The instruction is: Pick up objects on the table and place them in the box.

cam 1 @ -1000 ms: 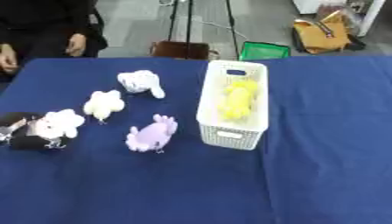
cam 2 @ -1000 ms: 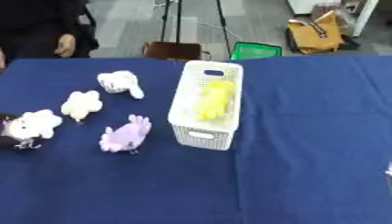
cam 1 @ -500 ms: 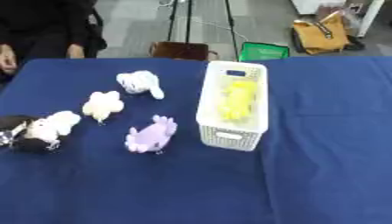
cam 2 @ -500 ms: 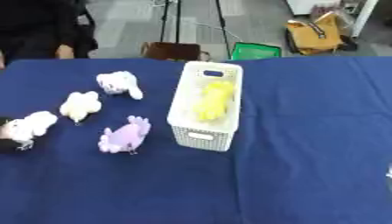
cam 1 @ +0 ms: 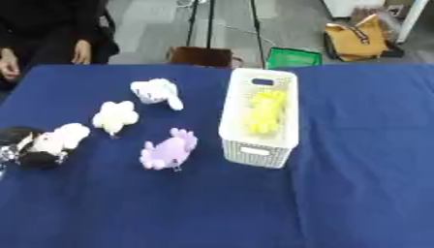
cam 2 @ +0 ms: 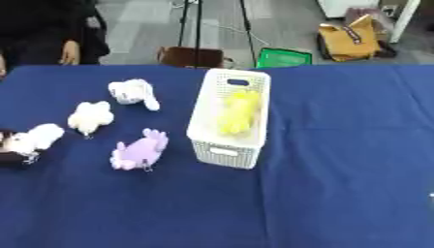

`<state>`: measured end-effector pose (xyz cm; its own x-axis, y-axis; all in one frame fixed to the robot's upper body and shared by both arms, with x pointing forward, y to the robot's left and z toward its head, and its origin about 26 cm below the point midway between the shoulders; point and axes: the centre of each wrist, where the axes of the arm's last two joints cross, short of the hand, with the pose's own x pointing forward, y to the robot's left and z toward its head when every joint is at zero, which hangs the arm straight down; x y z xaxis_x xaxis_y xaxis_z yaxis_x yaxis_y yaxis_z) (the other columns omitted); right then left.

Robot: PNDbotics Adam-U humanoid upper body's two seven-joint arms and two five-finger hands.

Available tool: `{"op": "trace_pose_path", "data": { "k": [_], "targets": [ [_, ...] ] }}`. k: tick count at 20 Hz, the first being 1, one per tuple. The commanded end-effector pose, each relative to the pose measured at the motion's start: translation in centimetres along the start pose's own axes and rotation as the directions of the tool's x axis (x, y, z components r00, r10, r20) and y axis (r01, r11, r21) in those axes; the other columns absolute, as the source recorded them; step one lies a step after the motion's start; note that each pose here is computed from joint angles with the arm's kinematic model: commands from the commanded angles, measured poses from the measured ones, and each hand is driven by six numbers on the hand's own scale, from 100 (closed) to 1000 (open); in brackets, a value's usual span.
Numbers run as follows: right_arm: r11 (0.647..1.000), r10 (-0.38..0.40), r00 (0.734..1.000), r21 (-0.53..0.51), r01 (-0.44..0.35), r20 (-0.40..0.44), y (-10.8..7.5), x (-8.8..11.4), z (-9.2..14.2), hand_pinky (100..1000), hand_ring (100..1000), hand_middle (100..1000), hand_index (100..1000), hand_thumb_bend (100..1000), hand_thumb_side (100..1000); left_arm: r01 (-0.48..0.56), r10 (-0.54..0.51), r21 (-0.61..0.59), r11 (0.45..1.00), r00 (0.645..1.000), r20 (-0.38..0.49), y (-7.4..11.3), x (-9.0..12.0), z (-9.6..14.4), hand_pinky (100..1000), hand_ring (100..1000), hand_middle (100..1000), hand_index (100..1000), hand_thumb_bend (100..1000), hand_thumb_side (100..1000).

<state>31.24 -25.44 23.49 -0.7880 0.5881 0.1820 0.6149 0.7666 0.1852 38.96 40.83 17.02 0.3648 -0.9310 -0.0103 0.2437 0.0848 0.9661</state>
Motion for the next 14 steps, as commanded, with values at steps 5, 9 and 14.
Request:
{"op": "trace_pose_path", "data": {
  "k": [5,9,14],
  "targets": [
    [1.0,-0.011,1.0,-0.017,0.011,0.021,-0.06,0.33,-0.7,829,871,689,746,100,952,0.012,-0.012,0.036,0.999,1.0,-0.008,1.23,-0.19,0.13,684,785,756,803,216,730],
    [1.0,-0.01,1.0,-0.018,0.011,0.019,-0.08,0.32,-0.68,829,871,689,746,100,950,0.015,-0.014,0.03,0.999,1.0,-0.004,1.42,-0.13,0.2,675,778,748,796,204,729],
    [1.0,-0.01,1.0,-0.02,0.01,0.02,-0.09,0.31,-0.7,829,871,689,747,100,950,0.029,-0.029,0.034,0.999,0.999,-0.016,1.55,-0.14,0.25,624,730,701,755,146,703]
  ]
}}
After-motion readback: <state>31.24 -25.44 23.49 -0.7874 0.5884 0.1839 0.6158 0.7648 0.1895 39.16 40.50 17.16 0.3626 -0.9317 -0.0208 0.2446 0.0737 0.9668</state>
